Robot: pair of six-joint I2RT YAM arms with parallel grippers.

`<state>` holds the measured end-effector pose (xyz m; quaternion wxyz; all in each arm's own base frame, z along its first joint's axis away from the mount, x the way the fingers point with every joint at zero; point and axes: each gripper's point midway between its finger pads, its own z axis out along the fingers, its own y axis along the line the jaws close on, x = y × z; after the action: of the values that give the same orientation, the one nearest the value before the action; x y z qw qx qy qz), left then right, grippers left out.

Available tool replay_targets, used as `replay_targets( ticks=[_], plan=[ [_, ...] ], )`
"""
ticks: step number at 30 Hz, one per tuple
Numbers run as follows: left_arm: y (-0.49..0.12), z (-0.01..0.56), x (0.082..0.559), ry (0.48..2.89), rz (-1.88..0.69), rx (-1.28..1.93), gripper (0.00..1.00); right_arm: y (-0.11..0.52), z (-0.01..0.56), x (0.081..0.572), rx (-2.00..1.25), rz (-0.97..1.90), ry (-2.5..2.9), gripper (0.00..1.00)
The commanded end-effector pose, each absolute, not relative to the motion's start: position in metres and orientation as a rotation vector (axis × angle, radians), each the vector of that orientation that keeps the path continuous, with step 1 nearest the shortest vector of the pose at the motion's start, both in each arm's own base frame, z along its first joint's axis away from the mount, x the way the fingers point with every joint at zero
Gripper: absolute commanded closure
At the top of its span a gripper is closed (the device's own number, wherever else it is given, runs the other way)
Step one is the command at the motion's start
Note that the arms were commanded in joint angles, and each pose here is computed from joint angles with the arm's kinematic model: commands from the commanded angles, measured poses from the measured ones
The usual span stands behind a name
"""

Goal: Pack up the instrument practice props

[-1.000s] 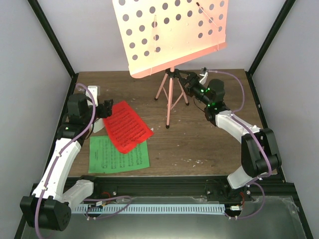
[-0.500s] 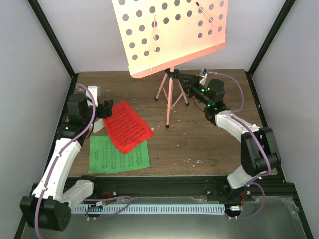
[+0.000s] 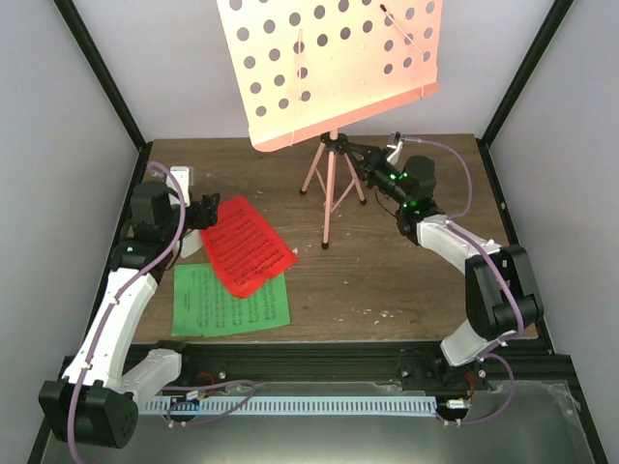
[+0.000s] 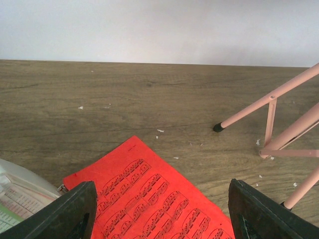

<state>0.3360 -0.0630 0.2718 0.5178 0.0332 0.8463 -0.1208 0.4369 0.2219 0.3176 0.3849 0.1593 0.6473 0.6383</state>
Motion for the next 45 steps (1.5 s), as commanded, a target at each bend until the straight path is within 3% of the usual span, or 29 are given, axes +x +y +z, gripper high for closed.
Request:
replay_targets(
  ticks=[1, 13, 24, 27, 31, 33, 39, 45],
  plan=[
    [-0.065, 0.273, 0.336, 2.021, -0.301, 0.089, 0.27, 0.221, 0.317, 0.437, 0.209, 1.482, 1.596, 0.95],
    [-0.066, 0.271, 0.337, 2.027, -0.302, 0.087, 0.27, 0.222, 0.303, 0.435, -0.230, 1.042, 1.532, 0.97],
    [-0.066, 0.271, 0.337, 2.028, -0.306, 0.088, 0.27, 0.235, 0.311, 0.436, -0.550, 0.817, 1.435, 0.92],
    [-0.066, 0.271, 0.337, 2.026, -0.309, 0.088, 0.27, 0.234, 0.319, 0.427, -0.567, 0.826, 1.411, 0.82],
    [-0.067, 0.271, 0.337, 2.028, -0.313, 0.089, 0.27, 0.229, 0.331, 0.404, -0.530, 0.890, 1.354, 0.48],
    [-0.068, 0.271, 0.337, 2.027, -0.316, 0.090, 0.27, 0.223, 0.330, 0.395, -0.500, 0.918, 1.339, 0.40],
    [-0.069, 0.271, 0.336, 2.026, -0.326, 0.090, 0.27, 0.196, 0.328, 0.374, -0.404, 1.073, 1.283, 0.36],
    [-0.069, 0.271, 0.336, 2.028, -0.328, 0.091, 0.27, 0.185, 0.330, 0.385, -0.375, 1.137, 1.273, 0.36]
  ],
)
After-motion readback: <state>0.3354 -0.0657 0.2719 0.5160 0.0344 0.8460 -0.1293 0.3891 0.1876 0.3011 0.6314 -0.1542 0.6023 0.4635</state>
